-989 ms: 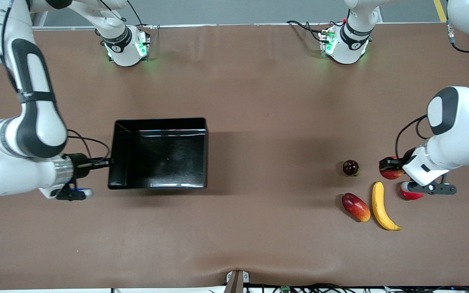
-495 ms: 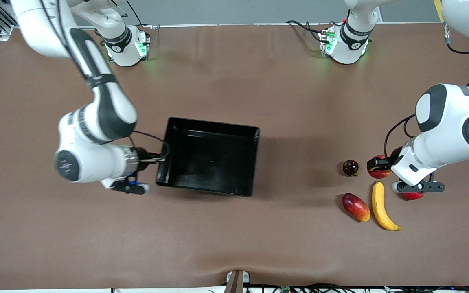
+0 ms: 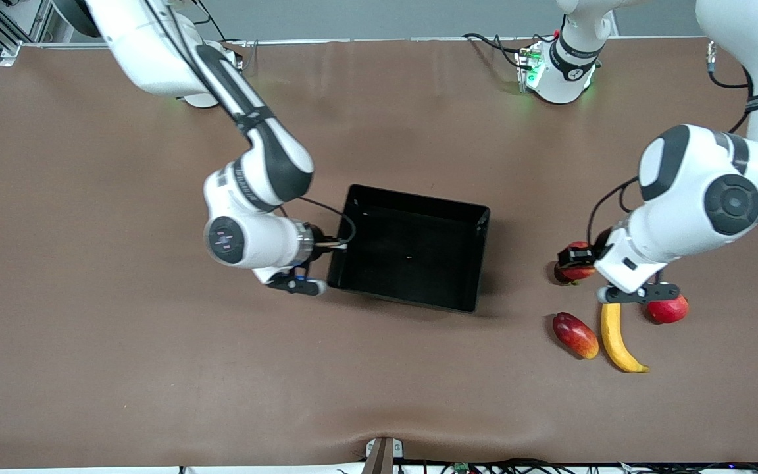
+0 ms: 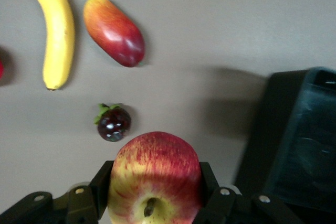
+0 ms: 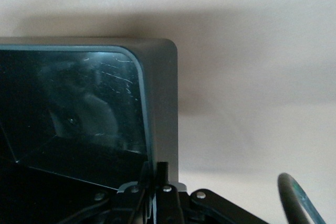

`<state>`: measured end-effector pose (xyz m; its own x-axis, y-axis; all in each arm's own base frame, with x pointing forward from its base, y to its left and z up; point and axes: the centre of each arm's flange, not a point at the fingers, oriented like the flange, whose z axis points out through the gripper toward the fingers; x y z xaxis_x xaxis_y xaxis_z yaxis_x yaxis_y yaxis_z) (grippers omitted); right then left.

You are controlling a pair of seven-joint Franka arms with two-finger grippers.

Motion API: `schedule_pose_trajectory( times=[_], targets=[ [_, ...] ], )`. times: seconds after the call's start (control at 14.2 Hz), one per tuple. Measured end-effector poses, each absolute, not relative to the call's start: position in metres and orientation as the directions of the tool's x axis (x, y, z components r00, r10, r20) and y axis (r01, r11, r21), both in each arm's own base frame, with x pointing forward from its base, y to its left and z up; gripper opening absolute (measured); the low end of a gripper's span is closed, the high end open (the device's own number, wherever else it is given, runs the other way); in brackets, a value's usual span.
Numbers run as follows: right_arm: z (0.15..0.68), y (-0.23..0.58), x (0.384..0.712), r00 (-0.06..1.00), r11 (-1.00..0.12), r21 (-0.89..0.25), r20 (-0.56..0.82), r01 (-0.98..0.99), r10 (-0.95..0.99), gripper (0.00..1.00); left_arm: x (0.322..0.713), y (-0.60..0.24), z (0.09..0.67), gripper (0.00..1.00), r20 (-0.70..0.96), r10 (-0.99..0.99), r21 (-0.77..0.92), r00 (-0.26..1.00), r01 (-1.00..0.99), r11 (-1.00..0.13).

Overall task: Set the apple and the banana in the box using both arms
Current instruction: 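Push the black box toward the fruit with the right gripper, then carry the apple over the box while the right gripper withdraws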

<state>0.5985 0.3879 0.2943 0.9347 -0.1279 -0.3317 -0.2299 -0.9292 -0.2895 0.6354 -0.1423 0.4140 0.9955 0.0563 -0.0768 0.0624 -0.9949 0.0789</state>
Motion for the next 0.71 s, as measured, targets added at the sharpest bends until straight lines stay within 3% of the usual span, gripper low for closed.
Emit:
schedule_pose_trajectory(
  times=[0.57, 0.71],
  targets=[
    [0.250, 0.407, 0.595, 0.944, -0.928, -0.292, -0.299, -0.231, -0.141, 0.07, 0.612, -0.173, 0.402, 0.69, -0.110, 0.101, 0.063, 0.989, 0.108, -0.992],
    [0.251, 0.400, 0.601, 0.944, -0.926, -0.291, -0.292, -0.239, -0.152, 0.16, 0.603, -0.188, 0.392, 0.69, -0.109, 0.122, 0.069, 0.986, 0.130, -0.989]
  ],
)
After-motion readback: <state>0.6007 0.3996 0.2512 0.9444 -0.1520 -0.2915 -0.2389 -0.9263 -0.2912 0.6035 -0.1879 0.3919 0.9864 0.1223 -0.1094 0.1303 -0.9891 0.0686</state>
